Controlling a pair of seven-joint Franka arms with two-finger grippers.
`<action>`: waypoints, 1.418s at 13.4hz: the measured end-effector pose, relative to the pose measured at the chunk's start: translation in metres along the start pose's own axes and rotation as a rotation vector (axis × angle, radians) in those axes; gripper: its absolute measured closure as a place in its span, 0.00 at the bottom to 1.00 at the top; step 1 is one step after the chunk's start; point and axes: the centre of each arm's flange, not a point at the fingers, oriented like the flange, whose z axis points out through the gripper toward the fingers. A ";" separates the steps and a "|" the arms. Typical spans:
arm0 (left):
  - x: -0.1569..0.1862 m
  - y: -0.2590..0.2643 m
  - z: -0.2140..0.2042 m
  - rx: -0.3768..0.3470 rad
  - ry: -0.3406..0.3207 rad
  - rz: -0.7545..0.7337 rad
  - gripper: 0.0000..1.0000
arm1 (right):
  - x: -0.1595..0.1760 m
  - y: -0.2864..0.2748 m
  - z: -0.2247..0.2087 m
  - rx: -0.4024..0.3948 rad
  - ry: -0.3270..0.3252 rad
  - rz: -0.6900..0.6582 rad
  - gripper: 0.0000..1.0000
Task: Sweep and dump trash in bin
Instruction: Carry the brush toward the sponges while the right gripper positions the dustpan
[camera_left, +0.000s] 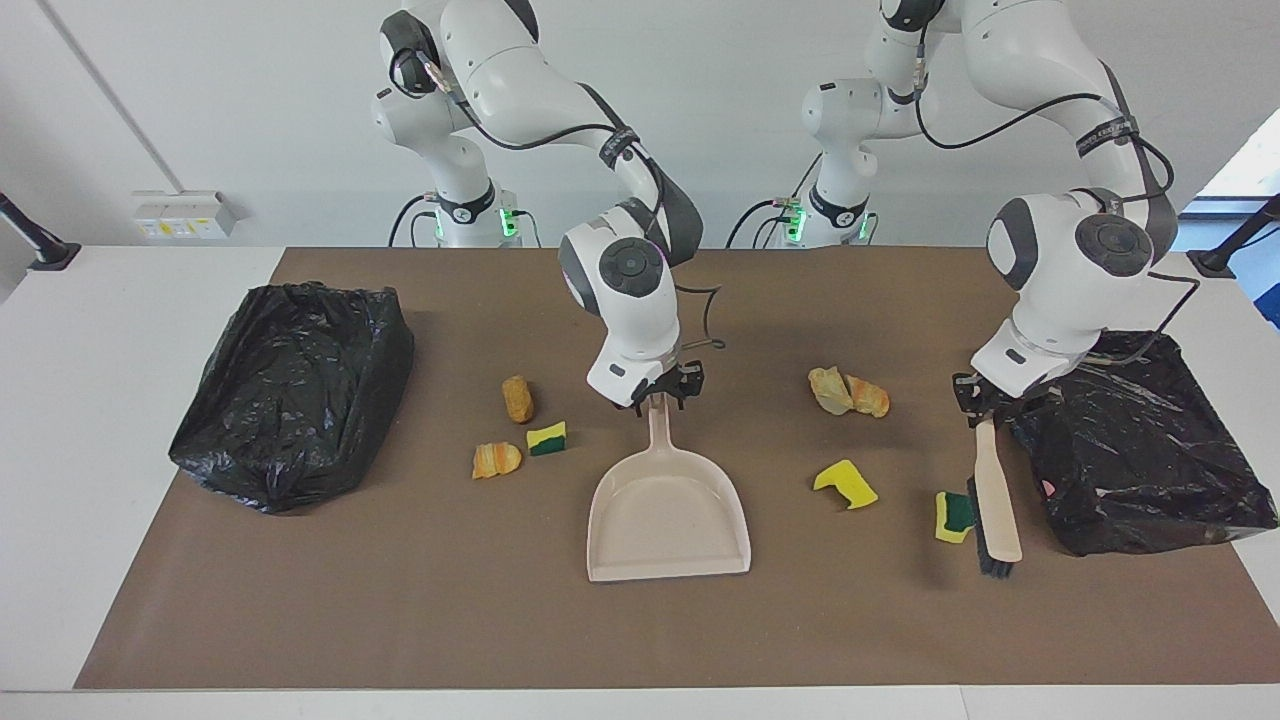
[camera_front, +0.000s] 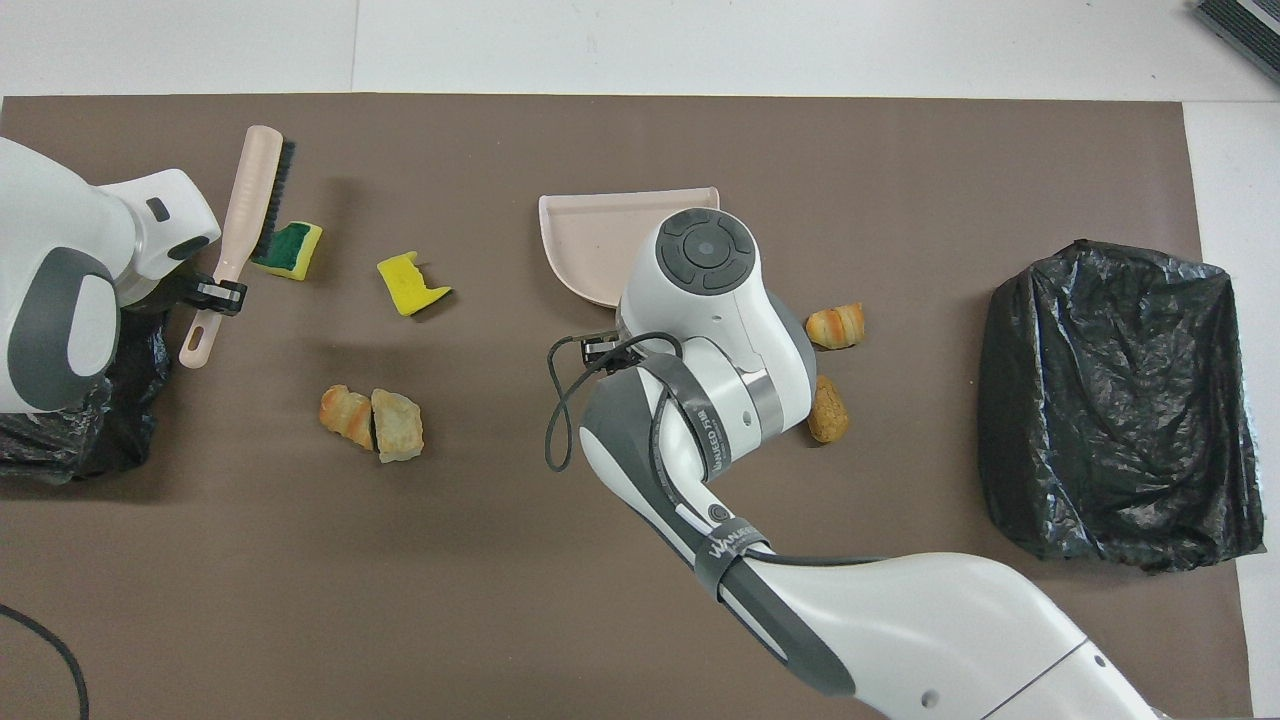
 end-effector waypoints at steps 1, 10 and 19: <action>0.000 -0.003 0.006 -0.001 -0.009 0.007 0.74 | -0.001 -0.001 0.001 -0.002 -0.004 -0.002 0.37; -0.014 -0.046 0.038 -0.018 -0.116 -0.002 0.74 | -0.009 -0.013 0.000 0.006 -0.013 -0.085 0.67; -0.031 0.027 0.048 -0.086 -0.221 0.101 0.74 | -0.026 0.044 -0.079 -0.106 -0.092 -0.627 0.67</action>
